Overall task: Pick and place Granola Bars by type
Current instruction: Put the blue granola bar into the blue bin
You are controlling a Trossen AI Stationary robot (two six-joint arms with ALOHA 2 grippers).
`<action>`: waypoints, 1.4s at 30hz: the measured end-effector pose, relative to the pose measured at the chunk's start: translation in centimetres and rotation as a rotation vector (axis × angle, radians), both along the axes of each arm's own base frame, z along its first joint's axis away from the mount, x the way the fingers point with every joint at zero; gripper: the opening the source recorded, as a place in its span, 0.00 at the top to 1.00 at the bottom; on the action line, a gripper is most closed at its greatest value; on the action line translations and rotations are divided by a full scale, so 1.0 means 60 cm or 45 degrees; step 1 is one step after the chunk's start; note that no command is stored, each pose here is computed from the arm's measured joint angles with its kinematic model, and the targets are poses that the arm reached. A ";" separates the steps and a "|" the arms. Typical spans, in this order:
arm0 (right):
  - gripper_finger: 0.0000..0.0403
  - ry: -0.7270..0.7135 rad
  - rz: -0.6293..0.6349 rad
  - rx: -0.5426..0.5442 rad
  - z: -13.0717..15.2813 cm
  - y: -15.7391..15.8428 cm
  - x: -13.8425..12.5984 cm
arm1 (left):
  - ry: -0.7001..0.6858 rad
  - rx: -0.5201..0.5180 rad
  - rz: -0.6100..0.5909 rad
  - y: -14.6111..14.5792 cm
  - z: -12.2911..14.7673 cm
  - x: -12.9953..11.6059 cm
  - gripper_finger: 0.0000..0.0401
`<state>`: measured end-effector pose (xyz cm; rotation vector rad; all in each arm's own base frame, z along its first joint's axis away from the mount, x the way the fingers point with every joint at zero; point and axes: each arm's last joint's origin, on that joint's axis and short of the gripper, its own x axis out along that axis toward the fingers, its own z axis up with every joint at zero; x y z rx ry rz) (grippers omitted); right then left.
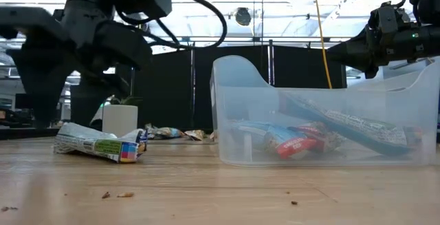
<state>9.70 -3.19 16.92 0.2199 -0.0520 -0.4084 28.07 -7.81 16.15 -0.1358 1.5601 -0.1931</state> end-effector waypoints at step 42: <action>0.68 0.001 0.000 0.000 0.000 0.000 0.000 | -0.102 0.067 -0.011 -0.027 0.000 0.003 0.37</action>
